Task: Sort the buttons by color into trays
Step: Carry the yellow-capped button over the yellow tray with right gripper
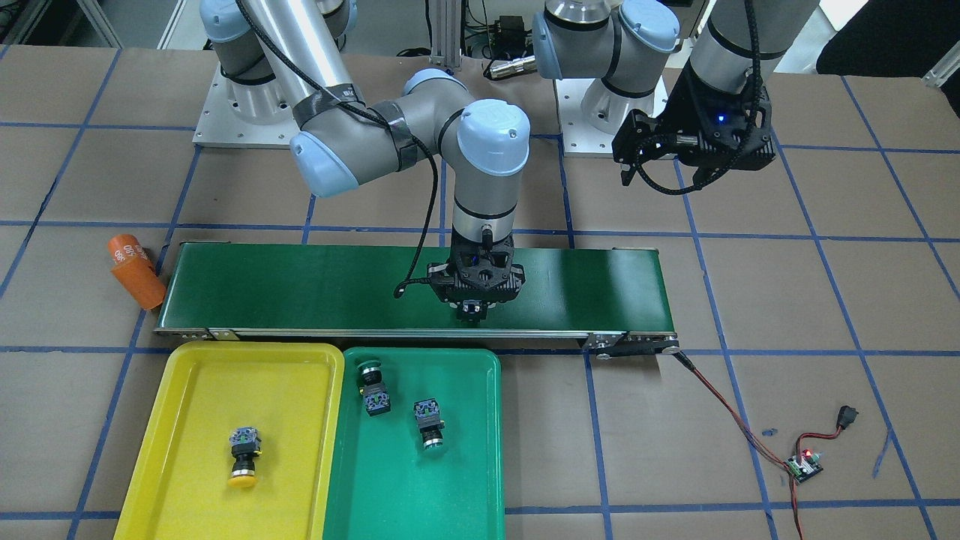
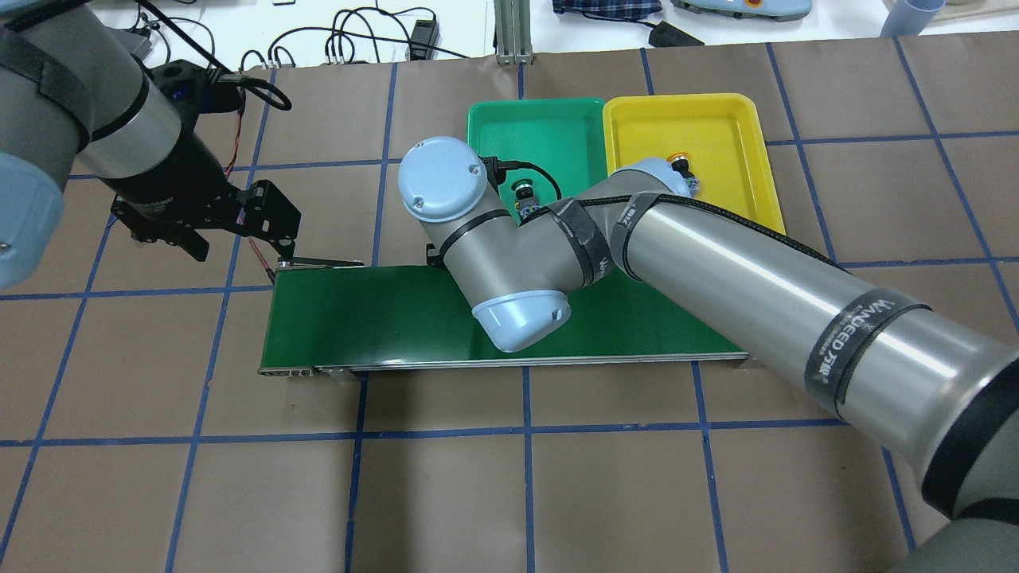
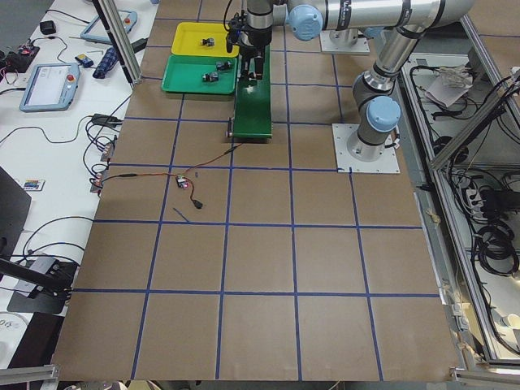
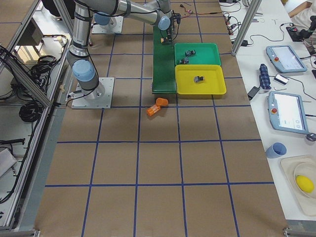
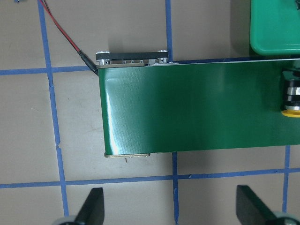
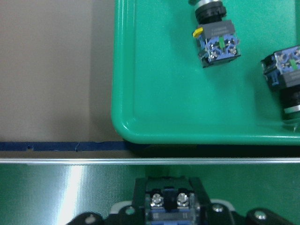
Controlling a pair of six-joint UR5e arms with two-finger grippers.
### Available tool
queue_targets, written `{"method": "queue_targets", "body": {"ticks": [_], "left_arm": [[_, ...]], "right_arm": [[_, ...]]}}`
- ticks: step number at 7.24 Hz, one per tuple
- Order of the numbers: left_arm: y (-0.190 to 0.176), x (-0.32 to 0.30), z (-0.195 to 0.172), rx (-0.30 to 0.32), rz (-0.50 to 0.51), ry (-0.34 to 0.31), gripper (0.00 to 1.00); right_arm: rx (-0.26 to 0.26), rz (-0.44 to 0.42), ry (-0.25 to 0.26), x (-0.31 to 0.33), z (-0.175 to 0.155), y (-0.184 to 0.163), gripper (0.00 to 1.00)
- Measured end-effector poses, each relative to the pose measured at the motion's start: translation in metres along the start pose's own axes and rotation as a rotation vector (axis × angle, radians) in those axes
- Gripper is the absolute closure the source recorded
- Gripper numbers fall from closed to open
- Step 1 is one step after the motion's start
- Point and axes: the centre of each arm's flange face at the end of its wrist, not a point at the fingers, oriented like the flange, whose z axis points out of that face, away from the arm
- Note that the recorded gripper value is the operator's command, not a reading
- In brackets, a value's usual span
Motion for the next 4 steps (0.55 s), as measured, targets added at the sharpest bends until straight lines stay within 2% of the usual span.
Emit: {"method": "queue_targets", "body": {"ticks": [2, 4], "left_arm": [[0.0, 0.0, 0.0, 0.0, 0.0, 0.0, 0.0], [0.0, 0.0, 0.0, 0.001, 0.0, 0.0, 0.0]], "right_arm": [[0.048, -0.041, -0.008, 0.025, -0.028, -0.029, 1.0], [0.064, -0.124, 0.01, 0.072, -0.032, -0.062, 1.0]]}}
